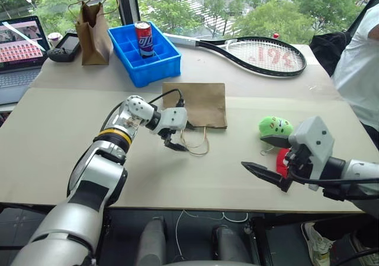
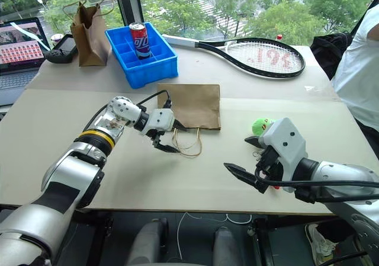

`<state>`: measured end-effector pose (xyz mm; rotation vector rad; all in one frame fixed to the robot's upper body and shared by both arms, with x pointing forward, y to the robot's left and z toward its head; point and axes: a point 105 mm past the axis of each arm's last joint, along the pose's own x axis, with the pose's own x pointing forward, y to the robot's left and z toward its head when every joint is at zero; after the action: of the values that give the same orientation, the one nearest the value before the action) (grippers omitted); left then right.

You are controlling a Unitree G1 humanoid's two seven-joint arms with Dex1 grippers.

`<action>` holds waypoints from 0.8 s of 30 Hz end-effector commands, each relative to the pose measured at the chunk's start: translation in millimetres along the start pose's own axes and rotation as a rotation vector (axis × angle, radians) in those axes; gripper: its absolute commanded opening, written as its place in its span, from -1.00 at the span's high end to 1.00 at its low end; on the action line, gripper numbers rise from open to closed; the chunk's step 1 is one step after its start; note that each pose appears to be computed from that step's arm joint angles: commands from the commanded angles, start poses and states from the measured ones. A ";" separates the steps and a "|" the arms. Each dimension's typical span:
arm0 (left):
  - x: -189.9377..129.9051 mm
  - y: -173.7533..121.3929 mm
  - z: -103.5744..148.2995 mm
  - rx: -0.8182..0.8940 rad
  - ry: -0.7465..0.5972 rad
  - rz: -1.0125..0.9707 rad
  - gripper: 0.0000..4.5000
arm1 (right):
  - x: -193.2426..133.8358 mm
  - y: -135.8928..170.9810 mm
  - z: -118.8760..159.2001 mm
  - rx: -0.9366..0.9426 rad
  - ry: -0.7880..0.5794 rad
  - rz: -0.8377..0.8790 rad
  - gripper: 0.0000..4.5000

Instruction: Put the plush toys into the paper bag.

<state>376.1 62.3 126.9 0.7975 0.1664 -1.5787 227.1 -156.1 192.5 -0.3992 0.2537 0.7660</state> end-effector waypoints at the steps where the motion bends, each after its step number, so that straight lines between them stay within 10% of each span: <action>1: -10.1 10.5 19.0 -0.012 -0.080 0.012 0.04 | 2.4 -0.3 0.8 -0.015 -0.013 -0.018 -1.00; 7: -18.2 12.6 33.8 -0.107 -0.216 -0.006 0.95 | 8.6 -0.4 -6.7 -0.013 0.011 -0.015 -1.00; 10: -28.8 20.0 55.2 -0.162 -0.336 -0.001 0.98 | 15.4 -0.6 -7.9 0.008 -0.011 -0.018 -1.00; 24: -44.2 13.4 111.8 -0.262 -0.482 0.109 1.00 | 96.1 -9.0 -0.8 0.114 -0.184 -0.146 0.96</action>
<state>348.7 37.4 222.1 0.2002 0.0353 -1.5613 291.2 -106.7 150.4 -0.2104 0.1619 0.6621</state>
